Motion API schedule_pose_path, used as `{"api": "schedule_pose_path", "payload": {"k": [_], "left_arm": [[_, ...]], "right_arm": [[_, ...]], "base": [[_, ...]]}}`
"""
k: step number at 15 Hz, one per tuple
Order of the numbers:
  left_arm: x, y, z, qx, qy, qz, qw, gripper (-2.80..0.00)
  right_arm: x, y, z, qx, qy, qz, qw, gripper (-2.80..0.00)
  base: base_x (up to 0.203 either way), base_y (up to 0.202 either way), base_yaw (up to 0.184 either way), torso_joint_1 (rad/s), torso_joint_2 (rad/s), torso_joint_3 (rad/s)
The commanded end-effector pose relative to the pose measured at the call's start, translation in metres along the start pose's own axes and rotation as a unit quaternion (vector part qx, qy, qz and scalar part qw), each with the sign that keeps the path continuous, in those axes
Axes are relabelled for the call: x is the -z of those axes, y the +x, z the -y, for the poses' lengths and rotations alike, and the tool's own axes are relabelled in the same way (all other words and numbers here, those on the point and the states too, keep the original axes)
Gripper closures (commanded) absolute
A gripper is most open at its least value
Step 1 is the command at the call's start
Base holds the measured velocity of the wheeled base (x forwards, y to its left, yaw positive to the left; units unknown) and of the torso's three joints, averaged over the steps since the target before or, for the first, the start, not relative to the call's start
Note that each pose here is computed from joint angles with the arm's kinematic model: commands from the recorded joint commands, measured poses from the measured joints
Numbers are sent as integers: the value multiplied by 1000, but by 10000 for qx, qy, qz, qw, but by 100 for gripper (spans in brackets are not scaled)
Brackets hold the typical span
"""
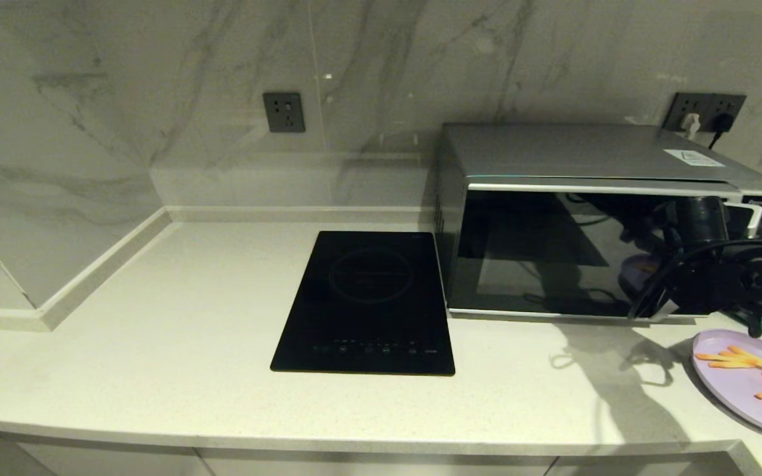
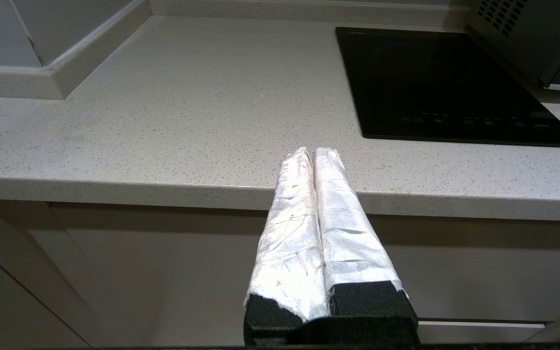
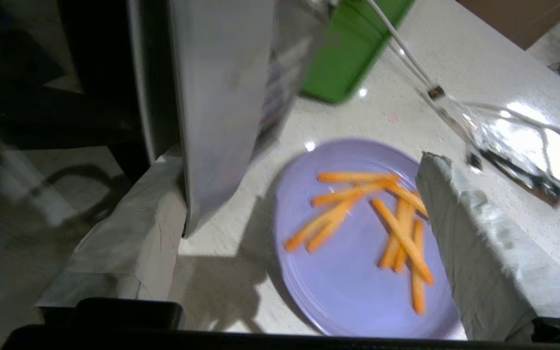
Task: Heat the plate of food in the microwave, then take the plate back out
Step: Open the microwave oven
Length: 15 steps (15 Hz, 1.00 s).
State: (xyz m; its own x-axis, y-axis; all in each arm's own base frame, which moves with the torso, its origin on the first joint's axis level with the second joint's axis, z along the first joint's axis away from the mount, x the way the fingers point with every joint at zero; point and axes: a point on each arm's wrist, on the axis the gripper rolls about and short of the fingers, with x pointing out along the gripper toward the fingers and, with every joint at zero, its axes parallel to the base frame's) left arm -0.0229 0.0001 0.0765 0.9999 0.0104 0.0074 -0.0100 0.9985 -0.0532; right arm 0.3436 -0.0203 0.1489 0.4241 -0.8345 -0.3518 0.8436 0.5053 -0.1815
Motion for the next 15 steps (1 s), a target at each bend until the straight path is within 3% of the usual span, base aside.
{"api": "schedule_pose_path", "payload": {"k": [1, 3, 8, 10, 13, 15], "left_arm": [[0, 0, 0, -1, -2, 1, 10000, 0], [0, 0, 0, -1, -2, 1, 10000, 0], [0, 0, 0, -1, -2, 1, 10000, 0], [0, 0, 0, -1, -2, 1, 10000, 0], [0, 0, 0, -1, -2, 1, 10000, 0], [0, 0, 0, -1, -2, 1, 10000, 0]], "right_arm": [[-11, -22, 26, -109, 241, 130, 9996, -280], [-12, -37, 41, -344, 41, 125, 9993, -280], [-8, -67, 34, -1455, -569, 79, 9877, -280], [-15, -101, 46, -2205, -606, 250, 9732, -280], [-27, -151, 81, -3306, -926, 322, 9387, -280], [-49, -168, 96, -3681, -981, 245, 9243, -280]], "base": [[0, 0, 0, 0, 0, 0], [0, 0, 0, 0, 0, 0], [0, 0, 0, 0, 0, 0], [0, 0, 0, 0, 0, 0], [0, 0, 0, 0, 0, 0], [0, 0, 0, 0, 0, 0]]}}
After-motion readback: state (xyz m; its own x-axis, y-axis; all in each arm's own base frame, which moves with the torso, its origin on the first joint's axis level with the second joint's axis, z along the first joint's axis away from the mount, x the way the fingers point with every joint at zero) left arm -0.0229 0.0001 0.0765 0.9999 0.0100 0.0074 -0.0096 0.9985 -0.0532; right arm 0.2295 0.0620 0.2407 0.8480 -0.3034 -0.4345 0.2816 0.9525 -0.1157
